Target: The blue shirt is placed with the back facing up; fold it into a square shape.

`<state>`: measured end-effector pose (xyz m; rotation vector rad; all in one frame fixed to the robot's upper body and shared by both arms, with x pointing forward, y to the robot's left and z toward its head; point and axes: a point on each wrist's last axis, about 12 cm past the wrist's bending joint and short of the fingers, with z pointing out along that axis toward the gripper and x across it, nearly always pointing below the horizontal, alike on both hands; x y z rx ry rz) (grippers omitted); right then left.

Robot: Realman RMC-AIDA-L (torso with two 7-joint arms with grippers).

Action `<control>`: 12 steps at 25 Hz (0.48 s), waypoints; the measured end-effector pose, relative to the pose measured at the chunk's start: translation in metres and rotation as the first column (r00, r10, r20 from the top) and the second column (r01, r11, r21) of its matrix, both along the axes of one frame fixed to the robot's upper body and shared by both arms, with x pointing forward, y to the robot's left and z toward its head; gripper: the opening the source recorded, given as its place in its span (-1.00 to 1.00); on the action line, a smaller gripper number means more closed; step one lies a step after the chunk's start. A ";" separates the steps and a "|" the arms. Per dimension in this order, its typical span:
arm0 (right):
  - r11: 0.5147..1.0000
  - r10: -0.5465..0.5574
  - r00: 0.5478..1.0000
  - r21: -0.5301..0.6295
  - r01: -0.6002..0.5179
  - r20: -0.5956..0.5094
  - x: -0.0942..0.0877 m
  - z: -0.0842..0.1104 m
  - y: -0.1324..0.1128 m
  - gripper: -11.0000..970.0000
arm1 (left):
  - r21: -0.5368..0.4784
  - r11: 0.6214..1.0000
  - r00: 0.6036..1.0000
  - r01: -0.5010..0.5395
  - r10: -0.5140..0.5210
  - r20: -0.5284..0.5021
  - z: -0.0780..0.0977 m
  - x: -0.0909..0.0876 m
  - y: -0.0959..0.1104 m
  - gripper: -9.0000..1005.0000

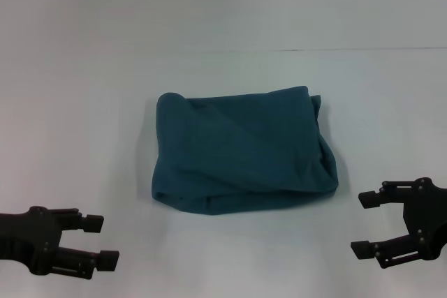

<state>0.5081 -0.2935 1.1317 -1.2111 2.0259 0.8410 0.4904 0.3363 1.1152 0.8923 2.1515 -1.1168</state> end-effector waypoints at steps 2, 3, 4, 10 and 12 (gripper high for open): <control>1.000 0.002 1.000 0.001 -0.002 0.002 0.000 0.000 0.000 0.95 | -0.001 1.000 1.000 -0.001 0.001 -0.001 0.000 0.000 0.000 0.91; 1.000 0.004 1.000 0.001 -0.004 0.004 0.000 0.000 0.000 0.95 | 0.000 1.000 1.000 -0.001 0.001 -0.001 -0.001 -0.001 0.000 0.91; 1.000 0.005 1.000 0.002 -0.005 0.005 0.000 0.000 0.001 0.95 | 0.000 1.000 1.000 -0.002 0.002 -0.001 -0.001 -0.001 0.000 0.91; 1.000 0.011 1.000 0.006 -0.011 0.004 0.000 0.000 0.002 0.95 | 0.000 1.000 1.000 -0.006 0.006 -0.001 -0.002 -0.001 0.000 0.91; 1.000 0.013 1.000 0.006 -0.013 0.004 0.000 0.000 0.002 0.95 | -0.001 1.000 1.000 -0.006 0.006 -0.001 -0.002 -0.002 0.000 0.91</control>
